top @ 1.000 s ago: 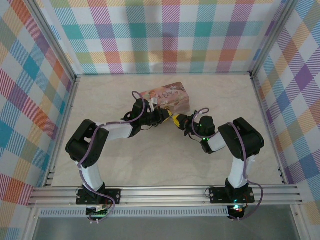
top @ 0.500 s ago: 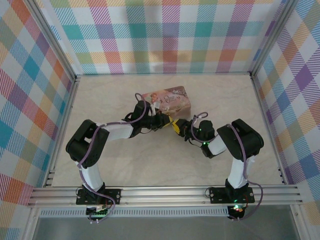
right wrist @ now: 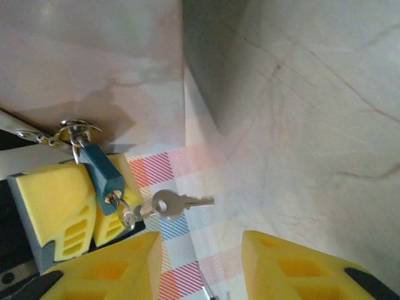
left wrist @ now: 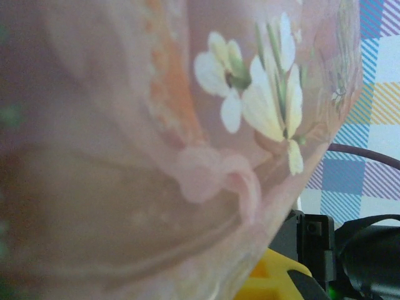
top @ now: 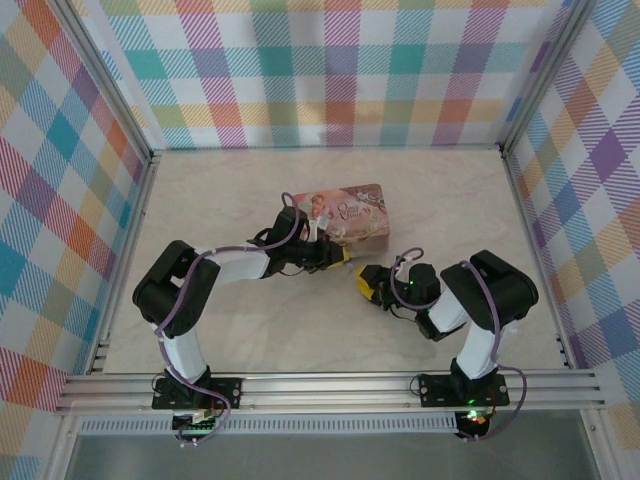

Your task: Unlock the padlock with the key

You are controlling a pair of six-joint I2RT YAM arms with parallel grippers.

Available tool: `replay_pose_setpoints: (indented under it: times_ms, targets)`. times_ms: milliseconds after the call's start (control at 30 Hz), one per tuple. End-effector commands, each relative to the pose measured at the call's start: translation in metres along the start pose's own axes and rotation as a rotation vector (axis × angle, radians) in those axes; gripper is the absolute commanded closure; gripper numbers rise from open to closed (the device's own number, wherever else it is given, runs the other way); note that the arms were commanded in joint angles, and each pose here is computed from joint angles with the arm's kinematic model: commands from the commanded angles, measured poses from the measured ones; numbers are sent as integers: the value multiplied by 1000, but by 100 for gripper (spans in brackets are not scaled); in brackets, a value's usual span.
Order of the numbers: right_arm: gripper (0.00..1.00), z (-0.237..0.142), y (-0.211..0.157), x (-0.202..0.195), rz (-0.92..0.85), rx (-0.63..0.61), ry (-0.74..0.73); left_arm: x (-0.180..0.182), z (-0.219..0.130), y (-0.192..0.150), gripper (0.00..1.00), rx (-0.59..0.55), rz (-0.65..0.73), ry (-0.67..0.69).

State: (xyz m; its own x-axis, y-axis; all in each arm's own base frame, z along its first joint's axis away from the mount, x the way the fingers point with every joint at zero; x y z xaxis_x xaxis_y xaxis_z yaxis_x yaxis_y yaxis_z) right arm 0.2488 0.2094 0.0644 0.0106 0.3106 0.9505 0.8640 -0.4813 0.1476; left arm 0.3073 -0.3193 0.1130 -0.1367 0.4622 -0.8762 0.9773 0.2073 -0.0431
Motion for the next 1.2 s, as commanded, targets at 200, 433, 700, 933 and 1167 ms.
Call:
replay_pose_setpoints:
  times_ms: [200, 433, 700, 933, 1167]
  targets:
    - [61, -17, -11, -4, -147, 48, -89, -23, -11, -10, 100, 33, 59, -4]
    - [61, -49, -4, 19, -361, 56, -310, -27, -13, -11, 100, 34, 61, -11]
    - [61, -71, 4, 49, -637, 124, -441, -32, -13, -12, 100, 51, 61, -22]
    - [58, -61, -4, 68, -914, 200, -509, -36, -14, -13, 100, 65, 60, -22]
    - [54, -33, -13, 69, -1077, 260, -558, -38, -15, -13, 100, 71, 55, -22]
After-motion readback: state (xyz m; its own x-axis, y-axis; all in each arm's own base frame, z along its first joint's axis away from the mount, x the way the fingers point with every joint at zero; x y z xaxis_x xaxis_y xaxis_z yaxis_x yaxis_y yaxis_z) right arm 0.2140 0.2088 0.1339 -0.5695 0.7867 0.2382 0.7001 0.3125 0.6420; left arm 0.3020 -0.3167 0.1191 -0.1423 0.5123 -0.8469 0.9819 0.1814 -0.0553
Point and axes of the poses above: each hand's point on the last joint's axis, 136 mm out from that joint toward the fingers, its own z axis out along the fingers, its own x axis along the line the jaws close on, y = z × x, the point moved 3 cm from there along -z, back along the fingers, and after that the axes turned 15 degrees about -z, right-handed, at the moved point
